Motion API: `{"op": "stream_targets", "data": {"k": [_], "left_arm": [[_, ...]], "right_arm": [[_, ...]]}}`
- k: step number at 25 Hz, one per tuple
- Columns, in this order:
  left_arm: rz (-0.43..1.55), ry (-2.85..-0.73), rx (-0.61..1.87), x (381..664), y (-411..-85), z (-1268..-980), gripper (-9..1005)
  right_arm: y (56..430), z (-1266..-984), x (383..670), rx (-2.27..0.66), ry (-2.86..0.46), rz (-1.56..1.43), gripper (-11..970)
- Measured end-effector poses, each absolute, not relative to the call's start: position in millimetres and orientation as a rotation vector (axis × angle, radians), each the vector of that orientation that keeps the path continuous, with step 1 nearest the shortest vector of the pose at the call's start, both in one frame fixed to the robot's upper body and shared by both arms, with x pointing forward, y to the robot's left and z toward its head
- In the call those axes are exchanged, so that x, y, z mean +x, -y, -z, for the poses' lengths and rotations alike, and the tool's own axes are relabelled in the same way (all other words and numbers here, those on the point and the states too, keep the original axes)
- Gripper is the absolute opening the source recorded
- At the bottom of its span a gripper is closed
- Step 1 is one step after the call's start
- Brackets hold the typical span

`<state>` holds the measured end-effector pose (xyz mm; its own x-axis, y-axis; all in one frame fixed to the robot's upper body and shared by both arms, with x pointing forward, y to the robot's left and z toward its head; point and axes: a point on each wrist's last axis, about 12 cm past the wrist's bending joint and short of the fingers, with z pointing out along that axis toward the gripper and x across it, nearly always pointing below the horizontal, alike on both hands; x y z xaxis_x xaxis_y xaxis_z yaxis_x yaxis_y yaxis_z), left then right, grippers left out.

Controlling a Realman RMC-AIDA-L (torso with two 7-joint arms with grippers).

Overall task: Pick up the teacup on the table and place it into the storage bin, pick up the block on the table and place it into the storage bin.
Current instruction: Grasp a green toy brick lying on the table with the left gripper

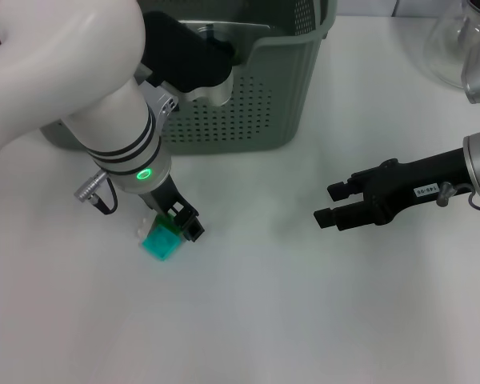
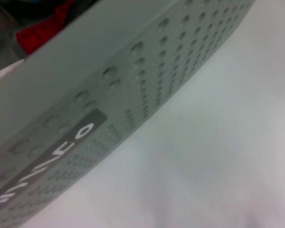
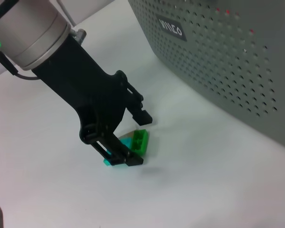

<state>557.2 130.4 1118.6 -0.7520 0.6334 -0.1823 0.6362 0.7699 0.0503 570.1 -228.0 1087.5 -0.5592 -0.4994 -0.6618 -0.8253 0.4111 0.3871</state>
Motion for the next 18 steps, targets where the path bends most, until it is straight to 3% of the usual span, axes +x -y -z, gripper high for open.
{"op": "stream_targets", "data": {"k": [4,12,18], "left_arm": [[0.019,-2.774,1.01,557.2,-129.9,-1118.3,842],[0.013,-2.772,1.015,557.0,-129.7,-1118.0,548],[0.007,-2.771,1.015,557.2,-130.0,-1118.0,516]], "right_arm": [[227.9,-1087.7,570.3,-1.128,-2.224,-0.979,675],[227.3,-1088.3,570.9,-1.131,-2.222,-0.978,674],[228.2,-1088.2,570.8,-1.129,-2.224,-0.977,674]]}}
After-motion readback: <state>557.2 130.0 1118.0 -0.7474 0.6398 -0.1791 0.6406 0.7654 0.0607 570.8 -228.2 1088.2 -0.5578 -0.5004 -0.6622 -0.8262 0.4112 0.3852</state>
